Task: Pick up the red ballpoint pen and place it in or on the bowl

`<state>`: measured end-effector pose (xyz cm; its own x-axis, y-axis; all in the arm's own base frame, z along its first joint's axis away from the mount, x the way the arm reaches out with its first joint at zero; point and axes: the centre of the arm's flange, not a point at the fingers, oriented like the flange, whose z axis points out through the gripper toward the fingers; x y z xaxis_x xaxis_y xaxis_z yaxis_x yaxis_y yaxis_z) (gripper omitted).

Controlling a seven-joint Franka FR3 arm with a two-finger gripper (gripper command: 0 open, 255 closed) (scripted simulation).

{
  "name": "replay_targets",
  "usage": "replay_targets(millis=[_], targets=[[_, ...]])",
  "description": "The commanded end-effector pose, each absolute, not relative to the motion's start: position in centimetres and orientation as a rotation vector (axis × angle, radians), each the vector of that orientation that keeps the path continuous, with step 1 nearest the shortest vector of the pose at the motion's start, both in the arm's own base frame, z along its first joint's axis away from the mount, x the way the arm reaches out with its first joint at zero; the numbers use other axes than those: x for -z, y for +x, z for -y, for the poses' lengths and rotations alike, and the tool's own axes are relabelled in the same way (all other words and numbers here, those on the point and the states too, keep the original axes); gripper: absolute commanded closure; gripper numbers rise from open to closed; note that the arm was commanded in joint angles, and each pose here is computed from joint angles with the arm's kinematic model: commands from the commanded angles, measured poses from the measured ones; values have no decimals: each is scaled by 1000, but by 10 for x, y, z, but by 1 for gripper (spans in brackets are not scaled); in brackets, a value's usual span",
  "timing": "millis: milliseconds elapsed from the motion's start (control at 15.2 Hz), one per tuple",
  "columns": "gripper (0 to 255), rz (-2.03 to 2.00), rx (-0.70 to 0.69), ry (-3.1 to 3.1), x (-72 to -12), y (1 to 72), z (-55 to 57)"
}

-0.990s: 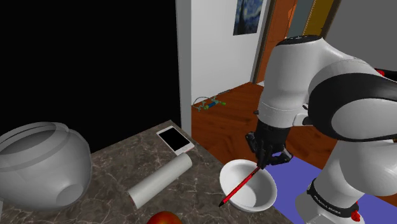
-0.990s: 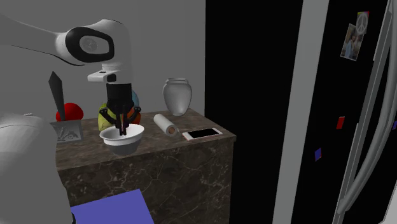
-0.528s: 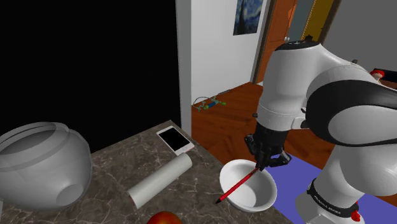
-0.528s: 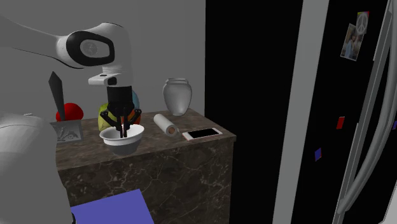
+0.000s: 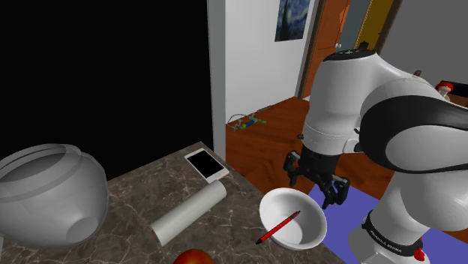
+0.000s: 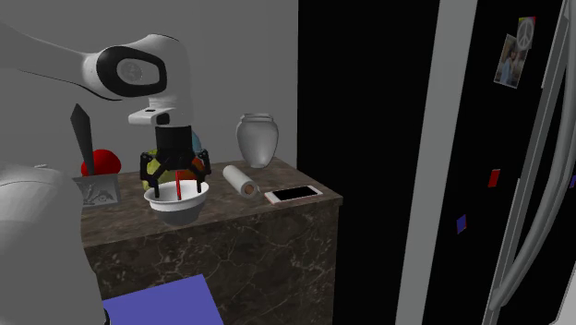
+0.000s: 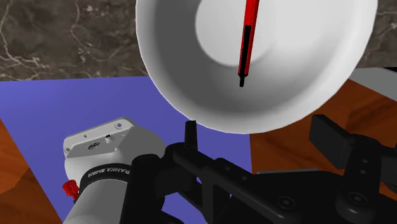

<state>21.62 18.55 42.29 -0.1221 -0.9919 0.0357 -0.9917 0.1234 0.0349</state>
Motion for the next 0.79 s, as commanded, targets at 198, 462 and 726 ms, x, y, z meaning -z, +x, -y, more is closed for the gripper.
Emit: replay_targets(millis=[198,462,726], targets=[[0,2316,4,2047,-473,218,-187],[0,2316,4,2047,-473,218,-187],[0,2316,4,2047,-473,218,-187]])
